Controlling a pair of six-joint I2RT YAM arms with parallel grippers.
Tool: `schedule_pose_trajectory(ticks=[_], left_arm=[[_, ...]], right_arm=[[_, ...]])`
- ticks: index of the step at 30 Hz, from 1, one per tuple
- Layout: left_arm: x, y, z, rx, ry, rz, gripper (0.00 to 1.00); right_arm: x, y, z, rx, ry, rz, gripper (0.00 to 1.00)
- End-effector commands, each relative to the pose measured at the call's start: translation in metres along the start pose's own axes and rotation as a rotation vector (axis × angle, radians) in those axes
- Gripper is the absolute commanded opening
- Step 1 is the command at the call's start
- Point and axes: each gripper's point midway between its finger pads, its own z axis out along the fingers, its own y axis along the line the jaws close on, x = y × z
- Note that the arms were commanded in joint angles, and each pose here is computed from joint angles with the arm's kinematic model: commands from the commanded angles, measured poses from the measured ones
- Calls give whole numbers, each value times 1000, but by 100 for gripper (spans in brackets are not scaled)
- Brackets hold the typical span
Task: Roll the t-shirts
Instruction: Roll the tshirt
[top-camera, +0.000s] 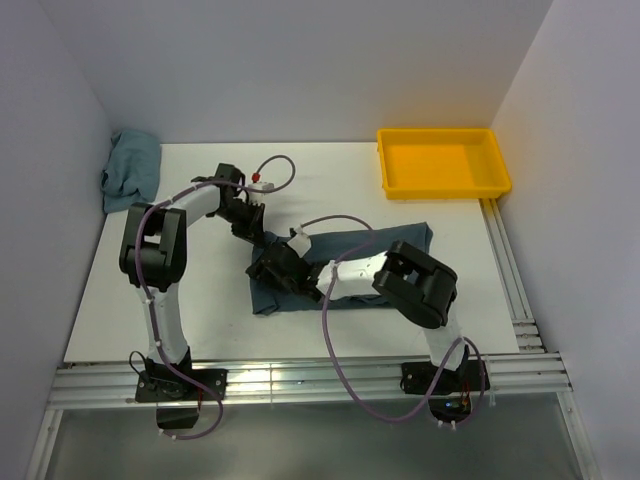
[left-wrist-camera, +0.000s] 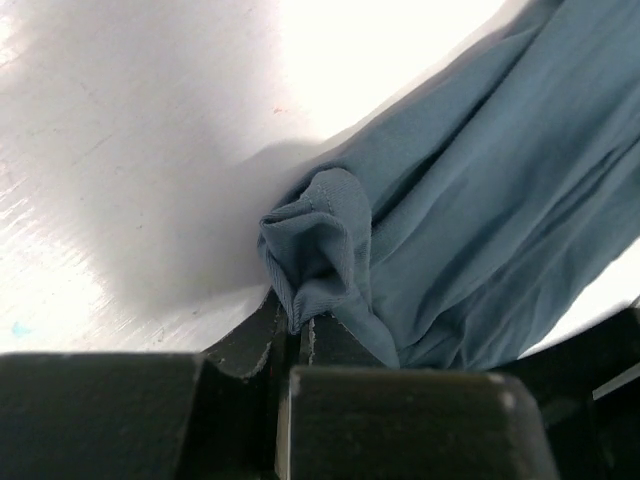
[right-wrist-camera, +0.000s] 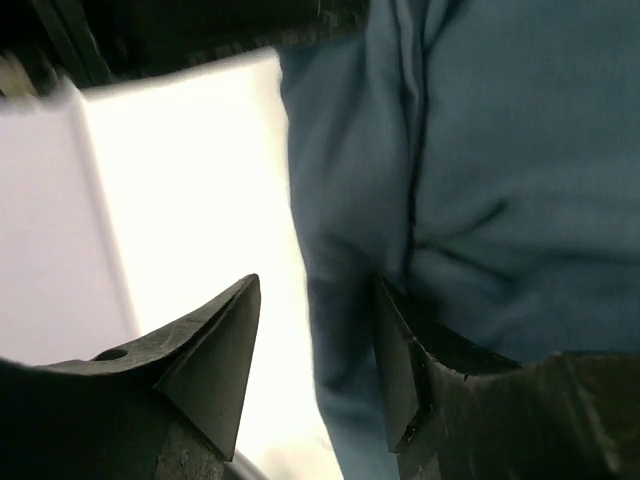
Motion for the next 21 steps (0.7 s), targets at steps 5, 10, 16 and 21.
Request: schedule_pose_trajectory(ticks=[5,10,16,21], left_arm=[[-1,23,-15,-173,36,10,0],[-1,24,-16,-190,44,3,0],[-5,22,-16,-199,52,0,0],[-6,20,-13,-204,62,4,0]], right_arm=[[12,-31,-34,284,-50,-252,56],[22,-30,-49,320,-53,-308,56],[45,-33,-52,308,0,-315,54],[60,-20,-53,237,31,-293,53]])
